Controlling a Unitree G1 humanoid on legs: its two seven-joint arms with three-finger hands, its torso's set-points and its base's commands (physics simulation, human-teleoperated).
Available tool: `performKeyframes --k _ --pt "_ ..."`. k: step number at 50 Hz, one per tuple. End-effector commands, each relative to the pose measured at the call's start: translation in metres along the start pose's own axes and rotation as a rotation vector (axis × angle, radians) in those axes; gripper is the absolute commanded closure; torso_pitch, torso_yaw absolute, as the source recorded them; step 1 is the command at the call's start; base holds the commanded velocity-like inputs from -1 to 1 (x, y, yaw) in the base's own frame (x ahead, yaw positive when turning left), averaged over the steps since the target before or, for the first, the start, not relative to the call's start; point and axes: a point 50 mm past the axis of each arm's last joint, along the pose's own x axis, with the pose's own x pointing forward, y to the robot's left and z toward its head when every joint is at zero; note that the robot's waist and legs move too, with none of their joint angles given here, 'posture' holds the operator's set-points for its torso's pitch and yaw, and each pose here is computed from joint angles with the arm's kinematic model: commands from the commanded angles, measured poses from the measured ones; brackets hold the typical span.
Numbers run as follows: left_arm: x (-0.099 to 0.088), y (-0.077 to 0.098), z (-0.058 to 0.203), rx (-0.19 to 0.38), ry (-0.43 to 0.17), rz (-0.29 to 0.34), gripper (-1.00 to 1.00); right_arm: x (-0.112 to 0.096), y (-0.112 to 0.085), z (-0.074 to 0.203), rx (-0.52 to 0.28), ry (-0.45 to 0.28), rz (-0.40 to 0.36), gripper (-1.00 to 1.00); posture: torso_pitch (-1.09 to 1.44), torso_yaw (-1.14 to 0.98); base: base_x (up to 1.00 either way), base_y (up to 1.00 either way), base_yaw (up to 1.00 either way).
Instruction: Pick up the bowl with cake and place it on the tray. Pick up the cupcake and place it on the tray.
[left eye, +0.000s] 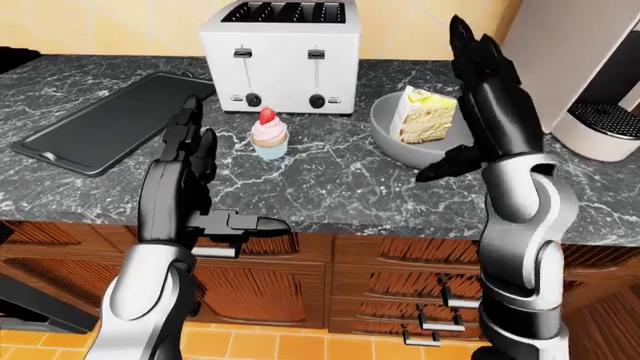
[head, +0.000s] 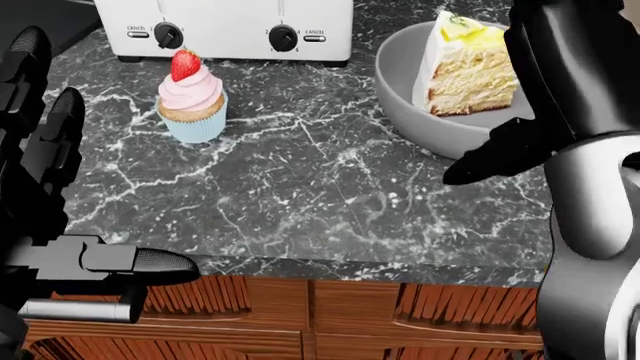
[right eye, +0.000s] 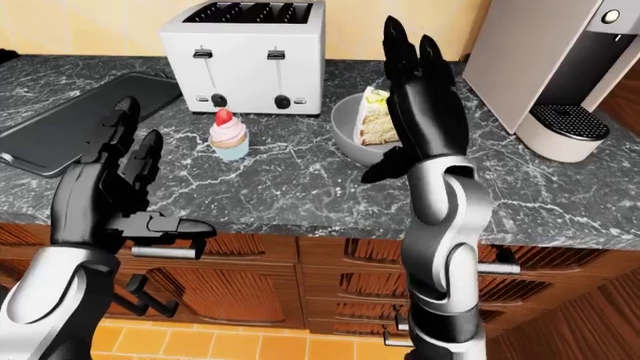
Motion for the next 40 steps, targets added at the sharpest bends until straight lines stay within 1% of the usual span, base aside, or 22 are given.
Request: performKeyframes --k 1,4,8,17,18,24,31,34,40 --pt "-0.001 -0.001 0.011 0.009 -0.072 -0.002 -1.00 0.003 -0.013 0.002 -0.016 -0.013 -0.086 -1.00 0.00 0.00 0.00 0.00 0.00" --pt "0.000 -0.001 0.012 0.009 -0.073 -0.002 -1.00 0.005 -0.004 -0.004 -0.017 0.011 -0.055 -1.00 0.00 0.00 0.00 0.00 0.00" --pt "0.001 -0.001 0.012 0.010 -0.075 -0.003 -1.00 0.009 0.003 -0.013 -0.020 0.042 -0.045 -1.00 0.00 0.00 0.00 0.00 0.00" --pt "0.003 -0.001 0.011 0.012 -0.076 -0.006 -1.00 0.013 0.010 -0.023 -0.009 0.087 -0.040 -1.00 0.00 0.00 0.00 0.00 0.00" --pt "0.002 -0.001 0.011 0.011 -0.076 -0.006 -1.00 0.012 0.012 -0.026 -0.004 0.101 -0.036 -1.00 0.00 0.00 0.00 0.00 0.00" --pt "0.001 -0.002 0.010 0.008 -0.074 -0.007 -1.00 0.012 0.016 -0.029 -0.002 0.113 -0.028 -1.00 0.00 0.00 0.00 0.00 0.00" --pt "0.002 -0.001 0.008 0.005 -0.072 -0.004 -1.00 0.011 0.027 -0.036 -0.011 0.130 -0.012 -1.00 0.00 0.00 0.00 0.00 0.00" --pt "0.002 -0.001 0.008 0.007 -0.073 -0.005 -1.00 0.011 0.028 -0.037 -0.012 0.136 -0.006 -1.00 0.00 0.00 0.00 0.00 0.00" --pt "0.001 -0.001 0.008 0.006 -0.073 -0.005 -1.00 0.010 0.034 -0.042 -0.016 0.143 0.006 -0.79 0.00 0.00 0.00 0.00 0.00"
